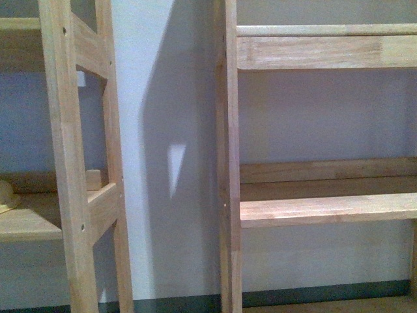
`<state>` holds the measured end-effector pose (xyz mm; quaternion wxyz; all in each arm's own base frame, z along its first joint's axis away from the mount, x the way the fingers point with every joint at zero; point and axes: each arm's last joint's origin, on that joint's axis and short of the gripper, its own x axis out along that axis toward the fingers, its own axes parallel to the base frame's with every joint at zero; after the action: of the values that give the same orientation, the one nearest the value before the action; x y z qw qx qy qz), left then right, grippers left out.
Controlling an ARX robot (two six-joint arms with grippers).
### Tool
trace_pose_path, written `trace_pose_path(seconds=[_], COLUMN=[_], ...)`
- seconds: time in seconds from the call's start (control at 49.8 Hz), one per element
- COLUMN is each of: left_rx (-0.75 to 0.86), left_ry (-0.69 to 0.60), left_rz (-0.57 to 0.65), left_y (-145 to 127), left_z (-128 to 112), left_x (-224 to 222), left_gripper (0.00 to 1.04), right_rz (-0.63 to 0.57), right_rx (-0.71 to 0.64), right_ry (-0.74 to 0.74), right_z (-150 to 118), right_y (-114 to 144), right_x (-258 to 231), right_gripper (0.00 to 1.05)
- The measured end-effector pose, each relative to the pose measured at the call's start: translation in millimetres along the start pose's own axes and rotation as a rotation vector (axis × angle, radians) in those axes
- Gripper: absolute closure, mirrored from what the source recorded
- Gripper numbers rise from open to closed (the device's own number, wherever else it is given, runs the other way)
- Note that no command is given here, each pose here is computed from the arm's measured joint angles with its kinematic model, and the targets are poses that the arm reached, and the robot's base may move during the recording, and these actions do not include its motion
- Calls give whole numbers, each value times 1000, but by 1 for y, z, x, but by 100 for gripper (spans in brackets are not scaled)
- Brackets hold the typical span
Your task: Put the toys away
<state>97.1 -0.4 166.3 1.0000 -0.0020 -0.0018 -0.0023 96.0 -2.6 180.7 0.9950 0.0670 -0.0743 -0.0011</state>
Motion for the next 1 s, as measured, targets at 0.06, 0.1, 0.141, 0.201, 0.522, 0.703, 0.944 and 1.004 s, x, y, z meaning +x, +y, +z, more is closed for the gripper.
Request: trace_pose_path(seconds=[0.06,0.1,0.141,0.201,0.522,0.703,0.944,1.004], left_rx=[0,0,0,0,0,0,0,0], left_ry=[0,0,0,0,1,0,0,0], left_rz=[1,1,1,1,1,1,1,1], left_y=[0,0,0,0,0,0,0,0], left_z=[0,0,0,0,0,0,0,0], left_x=[0,0,0,0,0,0,0,0], left_gripper=[6,6,6,6,6,6,6,6], right_rz=[0,0,0,0,0,0,0,0], right_rx=[0,0,0,0,0,0,0,0], right_ry=[0,0,0,0,0,0,0,0], right_z=[0,0,0,0,0,0,0,0], right_y=[0,0,0,0,0,0,0,0], right_x=[0,0,0,0,0,0,0,0], right_gripper=[85,85,85,85,85,85,85,85])
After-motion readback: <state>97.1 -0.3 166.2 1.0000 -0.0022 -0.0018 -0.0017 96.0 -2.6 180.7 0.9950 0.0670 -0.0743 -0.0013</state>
